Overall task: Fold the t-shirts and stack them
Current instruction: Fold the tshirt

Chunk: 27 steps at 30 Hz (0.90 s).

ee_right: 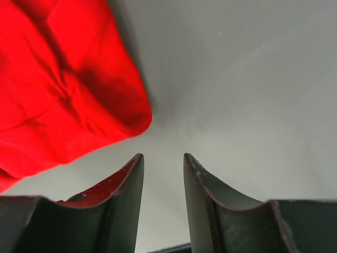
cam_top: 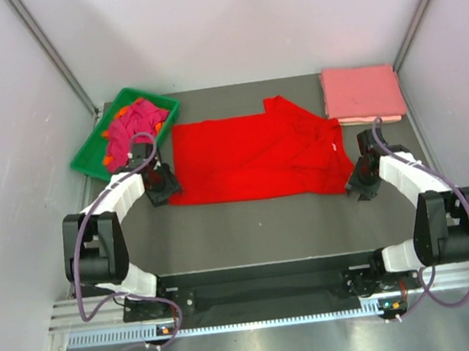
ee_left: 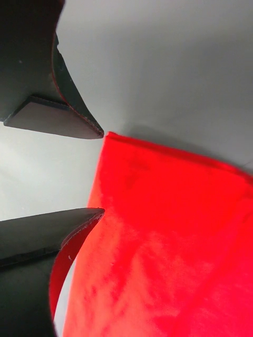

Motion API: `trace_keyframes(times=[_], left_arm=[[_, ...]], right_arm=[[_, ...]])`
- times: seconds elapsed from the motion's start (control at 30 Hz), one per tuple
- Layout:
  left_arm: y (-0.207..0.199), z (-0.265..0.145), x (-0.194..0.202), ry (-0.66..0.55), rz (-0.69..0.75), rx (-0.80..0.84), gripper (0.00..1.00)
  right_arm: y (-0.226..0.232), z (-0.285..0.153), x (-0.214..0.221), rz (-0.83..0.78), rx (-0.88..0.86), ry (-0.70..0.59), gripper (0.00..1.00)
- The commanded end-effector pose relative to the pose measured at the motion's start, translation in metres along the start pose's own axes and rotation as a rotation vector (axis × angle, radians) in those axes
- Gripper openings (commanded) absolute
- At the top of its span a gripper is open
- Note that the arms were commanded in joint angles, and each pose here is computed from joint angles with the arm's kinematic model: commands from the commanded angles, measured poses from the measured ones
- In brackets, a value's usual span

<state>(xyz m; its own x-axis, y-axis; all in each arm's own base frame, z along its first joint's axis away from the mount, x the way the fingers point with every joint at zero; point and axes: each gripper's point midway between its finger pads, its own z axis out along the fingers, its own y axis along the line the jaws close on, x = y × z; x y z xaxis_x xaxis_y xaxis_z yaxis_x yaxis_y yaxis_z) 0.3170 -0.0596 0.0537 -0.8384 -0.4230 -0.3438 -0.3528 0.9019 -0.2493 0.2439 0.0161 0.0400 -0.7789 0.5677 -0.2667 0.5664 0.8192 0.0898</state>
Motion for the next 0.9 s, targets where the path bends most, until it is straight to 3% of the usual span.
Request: trace_keyframes(times=[0.0,0.57,0.73,0.87], left_arm=[[-0.003,-0.001,-0.028,-0.072,-0.083,0.115,0.59],[0.009,0.026,-0.036,-0.102,-0.194,0.119,0.56],[0.014,0.031,-0.029,-0.092,-0.229,0.096,0.52],[0.02,0.03,-0.02,-0.076,-0.22,0.065,0.5]], right_arm=[[0.022,-0.001,-0.023,0.045,-0.133,-0.098,0.37],[0.022,0.03,-0.028,0.038,-0.132,-0.142,0.36],[0.023,0.033,-0.026,0.041,-0.137,-0.141,0.34],[0.015,0.039,-0.022,0.037,-0.105,-0.133,0.25]])
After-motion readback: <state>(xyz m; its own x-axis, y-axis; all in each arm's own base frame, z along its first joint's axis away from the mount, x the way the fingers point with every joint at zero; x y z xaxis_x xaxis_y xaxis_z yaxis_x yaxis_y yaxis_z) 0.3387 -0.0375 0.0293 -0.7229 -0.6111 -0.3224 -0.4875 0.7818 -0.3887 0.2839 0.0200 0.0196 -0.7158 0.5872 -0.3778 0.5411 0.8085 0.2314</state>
